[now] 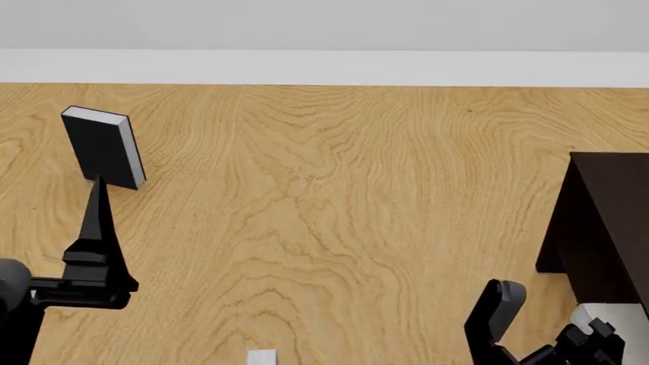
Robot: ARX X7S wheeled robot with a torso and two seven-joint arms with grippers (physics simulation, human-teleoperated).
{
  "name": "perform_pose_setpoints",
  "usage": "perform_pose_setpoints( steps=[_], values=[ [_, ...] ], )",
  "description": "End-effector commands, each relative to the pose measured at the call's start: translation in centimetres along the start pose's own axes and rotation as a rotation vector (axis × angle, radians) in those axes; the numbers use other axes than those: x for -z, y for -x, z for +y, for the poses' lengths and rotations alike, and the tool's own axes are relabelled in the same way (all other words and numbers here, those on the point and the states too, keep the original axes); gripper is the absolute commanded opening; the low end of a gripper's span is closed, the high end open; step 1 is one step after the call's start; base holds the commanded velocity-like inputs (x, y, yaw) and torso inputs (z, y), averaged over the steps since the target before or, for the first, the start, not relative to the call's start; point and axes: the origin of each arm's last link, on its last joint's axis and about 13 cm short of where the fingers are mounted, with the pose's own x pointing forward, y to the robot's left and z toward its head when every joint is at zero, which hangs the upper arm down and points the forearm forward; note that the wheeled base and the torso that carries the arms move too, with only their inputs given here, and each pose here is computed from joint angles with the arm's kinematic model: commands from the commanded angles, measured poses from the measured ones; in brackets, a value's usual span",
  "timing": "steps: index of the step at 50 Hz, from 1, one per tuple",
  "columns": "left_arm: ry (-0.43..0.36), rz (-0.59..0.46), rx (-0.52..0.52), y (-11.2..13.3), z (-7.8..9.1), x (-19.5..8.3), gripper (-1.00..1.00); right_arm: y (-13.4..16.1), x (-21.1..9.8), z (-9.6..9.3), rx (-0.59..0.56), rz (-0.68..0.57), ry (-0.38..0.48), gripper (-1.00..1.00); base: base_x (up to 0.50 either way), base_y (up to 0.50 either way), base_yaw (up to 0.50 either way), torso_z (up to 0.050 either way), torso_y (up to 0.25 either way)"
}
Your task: Pick up the book on the right and place it on the cabinet shelf.
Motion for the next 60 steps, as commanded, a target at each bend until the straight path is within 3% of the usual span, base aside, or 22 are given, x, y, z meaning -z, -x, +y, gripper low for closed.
perform_pose_setpoints(
  steps=[1, 24, 40, 41, 60],
  values=[
    [-0.013, 0.003, 0.005, -0.1, -0.1, 0.3, 1.0, -1.2, 0.9, -1.1, 0.133, -0.034, 0.14, -1.0, 0.0, 0.0, 0.0, 0.0, 0.0],
    [-0.03, 0.011, 0.011, -0.1, -0.3, 0.7, 1.0, -1.6, 2.3, -0.8, 0.103, 0.022, 0.167, -1.0, 0.0, 0.0, 0.0, 0.0, 0.001],
    [-0.026, 0.009, 0.009, -0.1, -0.2, 0.6, 1.0, -1.0, 1.4, -0.4, 0.09, -0.035, 0.157, -1.0, 0.0, 0.0, 0.0, 0.0, 0.001],
    [-0.026, 0.009, 0.009, -0.1, -0.2, 0.6, 1.0, -1.0, 1.5, -0.4, 0.09, -0.033, 0.161, 1.0, 0.0, 0.0, 0.0, 0.0, 0.0],
    [-0.021, 0.008, 0.008, -0.2, -0.2, 0.5, 1.0, -0.6, 0.9, -0.2, 0.083, -0.073, 0.15, 1.0, 0.0, 0.0, 0.0, 0.001, 0.001]
  ],
)
